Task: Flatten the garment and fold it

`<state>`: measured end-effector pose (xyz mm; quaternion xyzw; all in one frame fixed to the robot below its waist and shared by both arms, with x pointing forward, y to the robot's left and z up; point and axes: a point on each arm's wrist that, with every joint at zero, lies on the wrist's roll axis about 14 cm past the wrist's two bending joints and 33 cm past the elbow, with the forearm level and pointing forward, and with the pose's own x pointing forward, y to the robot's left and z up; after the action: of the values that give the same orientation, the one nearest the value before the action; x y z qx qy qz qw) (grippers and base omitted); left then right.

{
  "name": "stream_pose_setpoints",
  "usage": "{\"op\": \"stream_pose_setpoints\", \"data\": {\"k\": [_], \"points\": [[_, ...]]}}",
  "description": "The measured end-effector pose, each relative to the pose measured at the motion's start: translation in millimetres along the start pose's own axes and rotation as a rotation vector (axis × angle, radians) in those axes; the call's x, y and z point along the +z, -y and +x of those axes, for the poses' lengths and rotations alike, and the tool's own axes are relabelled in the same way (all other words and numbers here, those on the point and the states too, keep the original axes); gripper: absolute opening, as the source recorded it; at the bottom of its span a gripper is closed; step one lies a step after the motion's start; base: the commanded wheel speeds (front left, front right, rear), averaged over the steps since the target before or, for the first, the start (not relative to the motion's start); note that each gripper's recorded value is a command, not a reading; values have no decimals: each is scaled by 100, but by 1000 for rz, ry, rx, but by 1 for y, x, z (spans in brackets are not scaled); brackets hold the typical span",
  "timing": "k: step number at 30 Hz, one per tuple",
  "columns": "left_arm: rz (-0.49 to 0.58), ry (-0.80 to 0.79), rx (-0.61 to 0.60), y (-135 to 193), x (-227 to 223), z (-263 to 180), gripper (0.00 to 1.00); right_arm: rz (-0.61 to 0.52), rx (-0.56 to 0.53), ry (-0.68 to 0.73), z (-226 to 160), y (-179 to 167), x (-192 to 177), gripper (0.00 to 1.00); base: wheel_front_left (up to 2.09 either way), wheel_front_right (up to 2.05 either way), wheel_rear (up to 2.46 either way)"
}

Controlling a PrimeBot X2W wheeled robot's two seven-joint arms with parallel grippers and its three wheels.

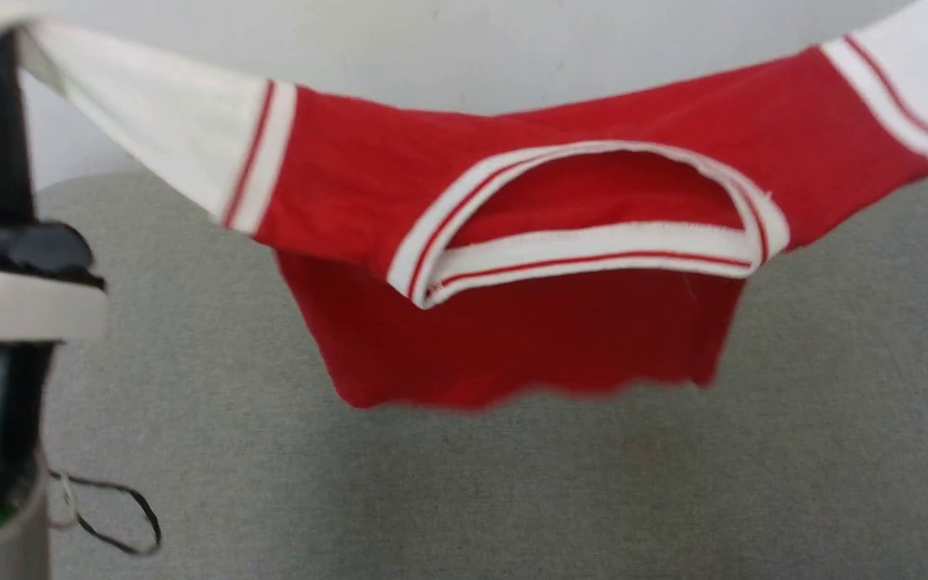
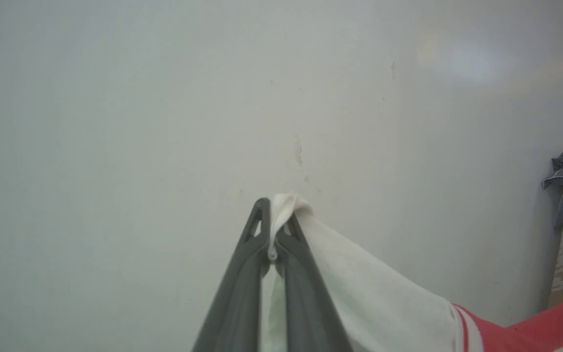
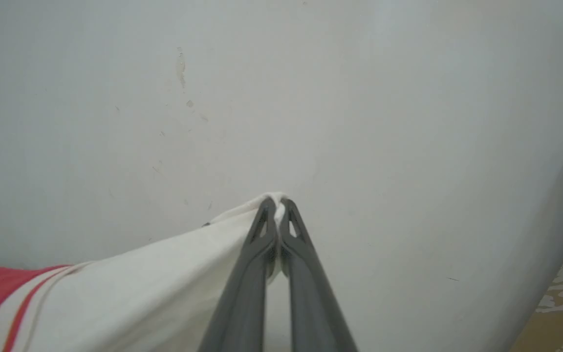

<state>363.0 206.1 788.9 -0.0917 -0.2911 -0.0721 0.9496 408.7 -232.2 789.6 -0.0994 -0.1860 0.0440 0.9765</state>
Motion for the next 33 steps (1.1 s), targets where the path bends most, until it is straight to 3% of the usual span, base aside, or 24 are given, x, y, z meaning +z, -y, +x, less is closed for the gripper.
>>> {"op": "stream_pose_setpoints", "data": {"k": [7,15,21,33], "points": [[41,31,-2,-12,9,35,0,-40,27,49,31,-1,17,0,0,0,0],[78,-49,-20,-30,-36,98,0,-97,19,79,101,10,7,0,0,0,0],[137,-67,-4,-53,-75,156,0,-210,28,70,164,4,-25,0,0,0,0],[130,-33,58,-86,-170,239,0,-186,-27,48,259,-1,-116,0,0,0,0]]}}
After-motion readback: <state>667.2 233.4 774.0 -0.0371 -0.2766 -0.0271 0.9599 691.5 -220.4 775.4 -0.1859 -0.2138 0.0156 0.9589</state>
